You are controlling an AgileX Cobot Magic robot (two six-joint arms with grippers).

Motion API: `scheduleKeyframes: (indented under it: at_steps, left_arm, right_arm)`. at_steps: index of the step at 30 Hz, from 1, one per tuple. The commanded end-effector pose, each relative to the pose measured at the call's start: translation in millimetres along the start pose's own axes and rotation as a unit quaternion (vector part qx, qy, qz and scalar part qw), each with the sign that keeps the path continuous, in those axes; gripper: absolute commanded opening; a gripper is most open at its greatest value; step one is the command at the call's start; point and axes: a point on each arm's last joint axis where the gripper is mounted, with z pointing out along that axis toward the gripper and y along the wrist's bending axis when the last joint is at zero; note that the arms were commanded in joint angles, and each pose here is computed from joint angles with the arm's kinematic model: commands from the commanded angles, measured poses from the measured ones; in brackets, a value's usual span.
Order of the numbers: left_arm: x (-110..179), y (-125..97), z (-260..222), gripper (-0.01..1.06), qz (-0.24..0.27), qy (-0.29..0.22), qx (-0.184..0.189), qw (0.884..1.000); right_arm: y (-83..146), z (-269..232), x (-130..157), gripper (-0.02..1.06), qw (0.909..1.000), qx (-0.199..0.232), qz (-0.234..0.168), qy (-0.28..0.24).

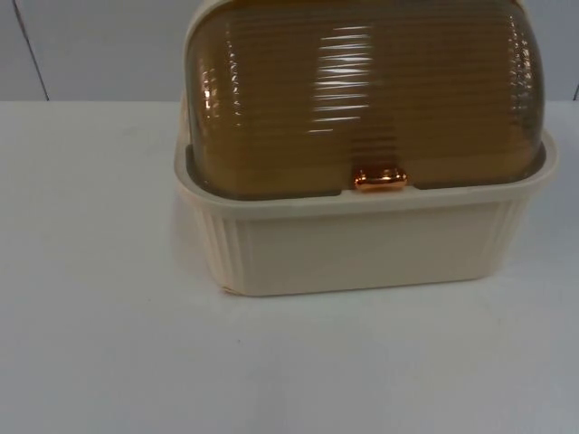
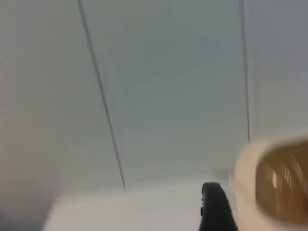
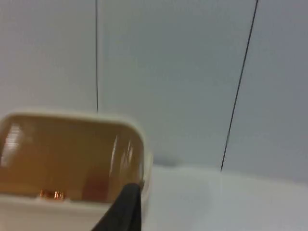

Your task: Open the box lid with the left hand, place the block into the box with the right hand, then close the box lid with the left hand.

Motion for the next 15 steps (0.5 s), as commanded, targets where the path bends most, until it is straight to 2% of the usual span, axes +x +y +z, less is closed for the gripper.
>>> scheduleKeyframes:
  at_steps: [1, 4, 5, 10, 15]
  left_arm:
    - [20.2, 1.8, 12.0, 0.49, -0.017, 0.074, -0.004, 0.997]
    - [41.2, 1.8, 29.9, 0.49, -0.02, 0.124, -0.001, 0.992]
    - [41.2, 1.8, 29.9, 0.49, -0.02, 0.124, -0.001, 0.992]
    - [61.4, 3.6, 45.0, 0.49, -0.015, 0.166, -0.009, 0.986]
    - [70.0, 7.7, 50.9, 0.49, -0.001, 0.181, -0.029, 0.983]
  right_arm:
    - [-1.0, 10.4, 13.5, 1.04, 0.9987, 0.001, 0.02, 0.047]
    - [-0.2, 30.4, 34.3, 1.04, 0.9947, -0.003, 0.033, 0.098]
    - [-0.2, 30.4, 34.3, 1.04, 0.9947, -0.003, 0.033, 0.098]
    - [1.5, 57.4, 70.0, 1.04, 0.9841, -0.009, 0.037, 0.173]
    - [2.8, 70.8, 91.0, 1.04, 0.9767, -0.012, 0.04, 0.211]
